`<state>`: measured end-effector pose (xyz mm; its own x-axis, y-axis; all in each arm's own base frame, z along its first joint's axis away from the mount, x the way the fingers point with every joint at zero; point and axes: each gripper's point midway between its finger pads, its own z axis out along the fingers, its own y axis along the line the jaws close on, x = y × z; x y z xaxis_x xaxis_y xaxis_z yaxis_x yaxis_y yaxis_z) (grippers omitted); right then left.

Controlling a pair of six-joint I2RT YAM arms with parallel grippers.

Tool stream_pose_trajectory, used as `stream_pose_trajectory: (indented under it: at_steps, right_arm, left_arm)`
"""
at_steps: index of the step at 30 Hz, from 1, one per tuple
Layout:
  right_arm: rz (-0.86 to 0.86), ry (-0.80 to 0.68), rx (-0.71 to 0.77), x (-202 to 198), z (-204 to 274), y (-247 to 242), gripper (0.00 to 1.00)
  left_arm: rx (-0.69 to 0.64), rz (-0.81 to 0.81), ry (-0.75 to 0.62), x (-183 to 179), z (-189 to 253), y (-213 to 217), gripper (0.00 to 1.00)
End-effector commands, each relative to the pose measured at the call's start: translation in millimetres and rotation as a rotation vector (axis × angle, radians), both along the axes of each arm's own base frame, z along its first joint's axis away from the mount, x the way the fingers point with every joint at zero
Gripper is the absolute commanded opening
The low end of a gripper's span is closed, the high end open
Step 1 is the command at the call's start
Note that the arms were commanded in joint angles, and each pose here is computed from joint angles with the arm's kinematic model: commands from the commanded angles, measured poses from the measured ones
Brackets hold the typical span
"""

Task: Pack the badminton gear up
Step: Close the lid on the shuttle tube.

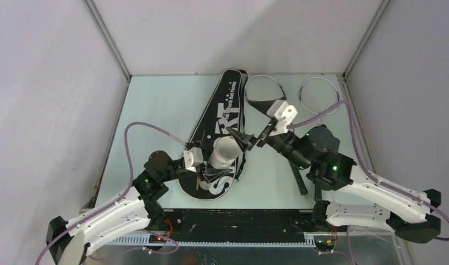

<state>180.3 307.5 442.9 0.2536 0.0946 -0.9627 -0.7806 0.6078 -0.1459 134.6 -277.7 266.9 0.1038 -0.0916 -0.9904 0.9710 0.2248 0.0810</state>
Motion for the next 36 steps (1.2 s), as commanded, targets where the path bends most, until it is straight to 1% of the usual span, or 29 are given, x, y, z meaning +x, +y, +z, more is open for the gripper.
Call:
stream_pose_trajectory:
  at_steps: [1,2,6,10,13,17,23,27,33,36]
  right_arm:
    - [0.118,0.067,0.093,-20.6,17.4,-17.6,0.99]
    - [0.145,0.061,0.102,-25.6,21.7,-23.4,0.99]
    - [0.283,0.095,0.048,-51.2,10.3,-29.6,0.99]
    - [0.358,0.197,-0.044,-63.2,-14.0,-25.3,0.99]
    - [0.367,0.253,-0.079,-59.4,-27.3,-15.4,0.99]
    - [0.359,0.338,-0.104,-45.1,-43.7,3.4,0.98]
    - [0.401,0.417,-0.137,-46.5,-59.0,13.2,0.96]
    - [0.325,0.502,-0.211,-35.9,-83.4,11.1,0.94]
    - [0.189,0.63,-0.371,-23.0,-121.1,-0.8,0.91]
    - [0.135,0.67,-0.415,-16.2,-134.0,-3.0,0.89]
  left_arm:
    - [0.02,0.0,-0.135,1.3,14.9,3.1,0.52]
    - [0.025,0.001,-0.149,1.8,14.3,3.4,0.53]
    - [0.05,-0.001,-0.167,2.3,9.7,3.5,0.54]
    - [0.082,-0.009,-0.168,2.6,4.5,3.1,0.55]
    - [0.108,-0.035,-0.174,-0.4,-0.6,1.6,0.55]
    - [0.12,-0.044,-0.178,-0.4,-3.2,0.1,0.55]
    - [0.133,-0.044,-0.173,1.5,-6.4,-1.4,0.55]
    - [0.139,-0.042,-0.179,2.6,-7.0,-1.6,0.55]
    - [0.152,-0.048,-0.177,2.9,-8.0,-2.6,0.55]
    - [0.145,-0.051,-0.177,2.0,-5.8,-2.4,0.55]
